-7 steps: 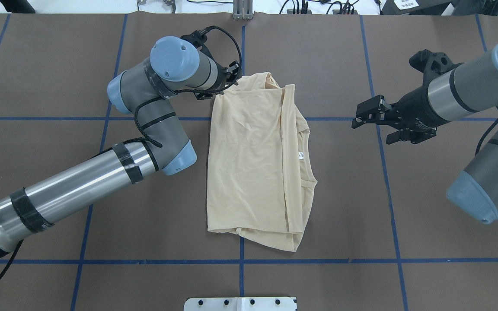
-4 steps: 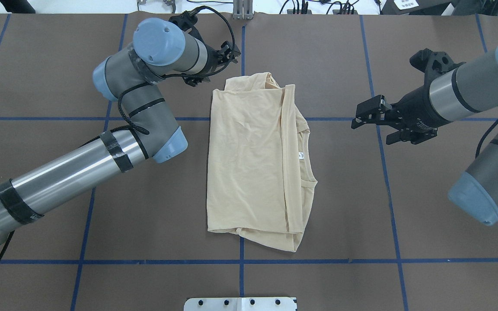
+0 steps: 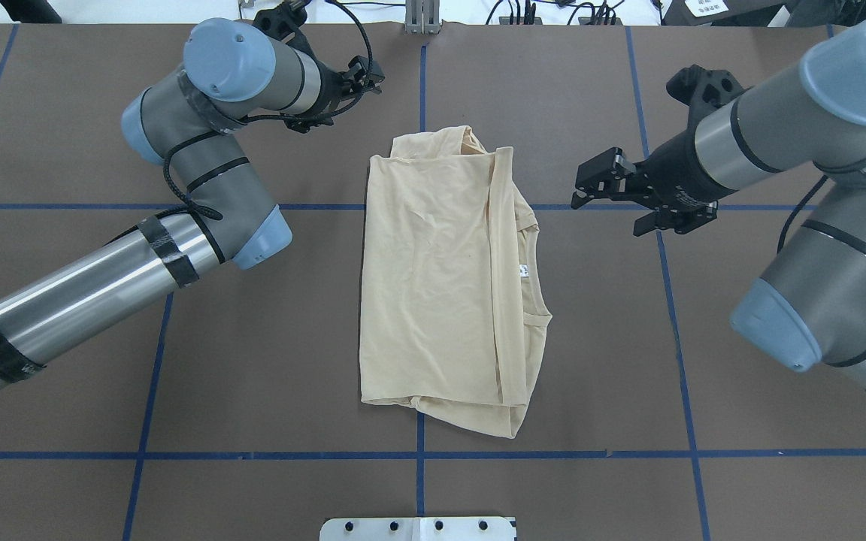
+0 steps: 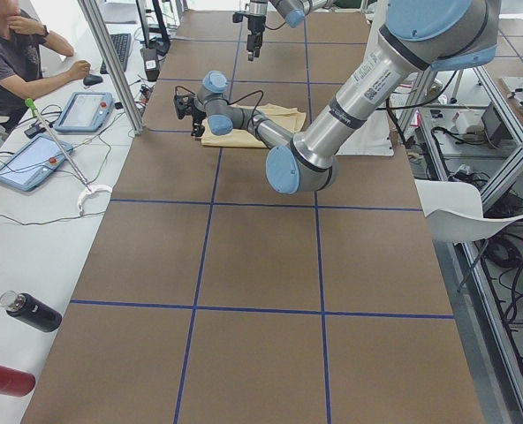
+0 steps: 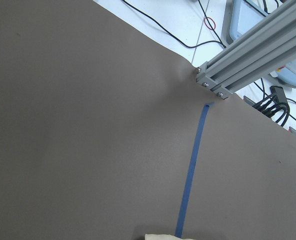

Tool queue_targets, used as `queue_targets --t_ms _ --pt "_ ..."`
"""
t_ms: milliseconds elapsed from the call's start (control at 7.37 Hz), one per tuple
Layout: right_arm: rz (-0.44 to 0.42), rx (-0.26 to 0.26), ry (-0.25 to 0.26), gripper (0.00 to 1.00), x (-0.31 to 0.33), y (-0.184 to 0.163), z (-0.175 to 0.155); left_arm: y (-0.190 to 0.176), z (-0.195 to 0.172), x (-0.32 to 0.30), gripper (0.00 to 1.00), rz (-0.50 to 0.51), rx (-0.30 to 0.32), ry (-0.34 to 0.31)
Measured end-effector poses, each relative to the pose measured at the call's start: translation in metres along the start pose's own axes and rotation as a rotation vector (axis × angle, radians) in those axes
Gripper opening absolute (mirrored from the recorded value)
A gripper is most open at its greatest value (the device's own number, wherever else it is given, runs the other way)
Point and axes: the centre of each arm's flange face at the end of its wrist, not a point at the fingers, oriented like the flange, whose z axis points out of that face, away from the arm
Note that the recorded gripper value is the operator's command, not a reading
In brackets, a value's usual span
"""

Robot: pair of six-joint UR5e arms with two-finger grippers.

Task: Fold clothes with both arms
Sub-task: 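Release the shirt and raise the left gripper while the right gripper approaches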

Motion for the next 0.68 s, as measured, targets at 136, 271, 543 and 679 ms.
queue_targets --t_ms 136,271,543,679 --pt "-0.022 0.008 0.018 1.0 -0.022 0.005 0.007 0.0 -0.007 -0.022 1.0 0.0 0.0 -0.005" --pt "-0.058 0.017 0.034 1.0 -0.035 0.015 0.019 0.003 -0.02 -0.04 1.0 0.0 -0.001 -0.008" --pt "-0.143 0.047 0.064 1.0 -0.055 0.056 0.055 0.012 -0.056 -0.055 1.0 -0.007 -0.019 -0.053" --pt "-0.185 0.053 0.083 1.0 -0.061 0.082 0.076 0.018 -0.075 -0.053 1.0 -0.012 -0.035 -0.074"
